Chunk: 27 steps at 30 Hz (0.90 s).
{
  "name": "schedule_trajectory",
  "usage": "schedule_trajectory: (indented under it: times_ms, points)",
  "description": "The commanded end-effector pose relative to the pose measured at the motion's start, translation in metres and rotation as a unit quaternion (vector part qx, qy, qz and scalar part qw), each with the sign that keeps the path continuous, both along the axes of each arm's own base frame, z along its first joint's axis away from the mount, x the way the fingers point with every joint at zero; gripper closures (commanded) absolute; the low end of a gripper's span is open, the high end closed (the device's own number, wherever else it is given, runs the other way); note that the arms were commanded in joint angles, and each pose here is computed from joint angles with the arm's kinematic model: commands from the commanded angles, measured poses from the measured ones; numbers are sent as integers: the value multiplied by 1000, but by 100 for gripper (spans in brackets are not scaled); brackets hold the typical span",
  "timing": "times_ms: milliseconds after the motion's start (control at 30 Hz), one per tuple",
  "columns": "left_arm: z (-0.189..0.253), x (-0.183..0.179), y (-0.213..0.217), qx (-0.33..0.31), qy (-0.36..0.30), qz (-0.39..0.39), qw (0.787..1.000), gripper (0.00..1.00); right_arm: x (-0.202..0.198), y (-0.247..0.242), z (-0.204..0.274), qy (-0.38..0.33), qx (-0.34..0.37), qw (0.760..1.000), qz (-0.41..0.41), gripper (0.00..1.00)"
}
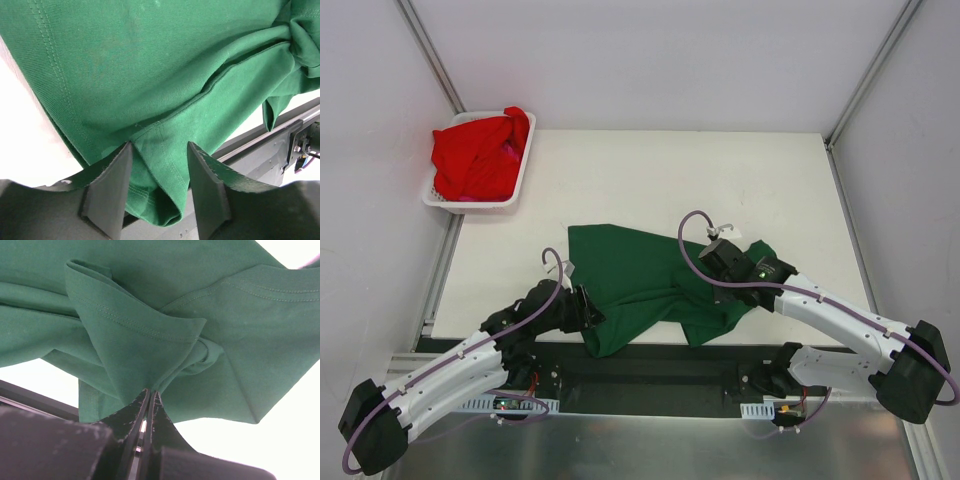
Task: Fold and stack the t-shirts
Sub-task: Flatten the tshirt out
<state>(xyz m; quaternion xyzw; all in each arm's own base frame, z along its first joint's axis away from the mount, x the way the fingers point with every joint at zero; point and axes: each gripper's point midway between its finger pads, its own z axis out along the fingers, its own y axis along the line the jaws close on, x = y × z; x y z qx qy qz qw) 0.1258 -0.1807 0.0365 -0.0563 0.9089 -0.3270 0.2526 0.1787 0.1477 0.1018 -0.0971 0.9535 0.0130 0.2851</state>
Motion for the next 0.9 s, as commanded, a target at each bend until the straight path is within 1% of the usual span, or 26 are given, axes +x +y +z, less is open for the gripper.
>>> schedule_trajectory:
  times_ms: [0, 33, 100, 133, 167, 267, 300, 400, 500, 600, 733, 800, 833, 867]
  points:
    - [6, 5, -5, -16, -15, 3, 1000, 56, 5, 6, 13, -16, 19, 1000, 0, 99]
    - [7, 6, -6, -18, -18, 4, 1000, 57, 4, 6, 13, -16, 19, 1000, 0, 99]
    - [8, 6, -7, -20, -19, 3, 1000, 67, 4, 5, 13, -15, 18, 1000, 0, 99]
    - [8, 7, -7, -20, -19, 3, 1000, 70, 4, 6, 13, -16, 20, 1000, 0, 99]
    - [8, 6, -7, -20, -19, 3, 1000, 76, 4, 6, 13, -16, 19, 1000, 0, 99]
    - [8, 7, -7, -19, -21, 4, 1000, 85, 4, 6, 12, -14, 18, 1000, -1, 99]
    - [8, 8, -6, -19, -22, 4, 1000, 90, 4, 6, 12, -14, 19, 1000, 0, 99]
    - [11, 9, -7, -21, -26, 5, 999, 97, 4, 6, 13, -15, 19, 1000, -1, 99]
    - [19, 12, -10, -27, -35, 2, 999, 100, 4, 5, 12, -14, 18, 1000, 0, 99]
    - [35, 16, -15, -35, -51, -4, 998, 100, 5, 5, 13, -17, 17, 1000, -1, 99]
    - [68, 27, -20, -45, -84, -8, 995, 100, 8, 2, 18, -28, 11, 1000, -8, 99]
    - [78, 30, -19, -35, -96, -8, 995, 100, 11, -1, 26, -39, 8, 999, -13, 99]
    - [94, 34, -20, -39, -111, -8, 993, 100, 16, -5, 31, -53, -1, 998, -21, 99]
    - [99, 36, -19, -30, -119, -10, 992, 100, 18, -9, 36, -62, -8, 998, -22, 99]
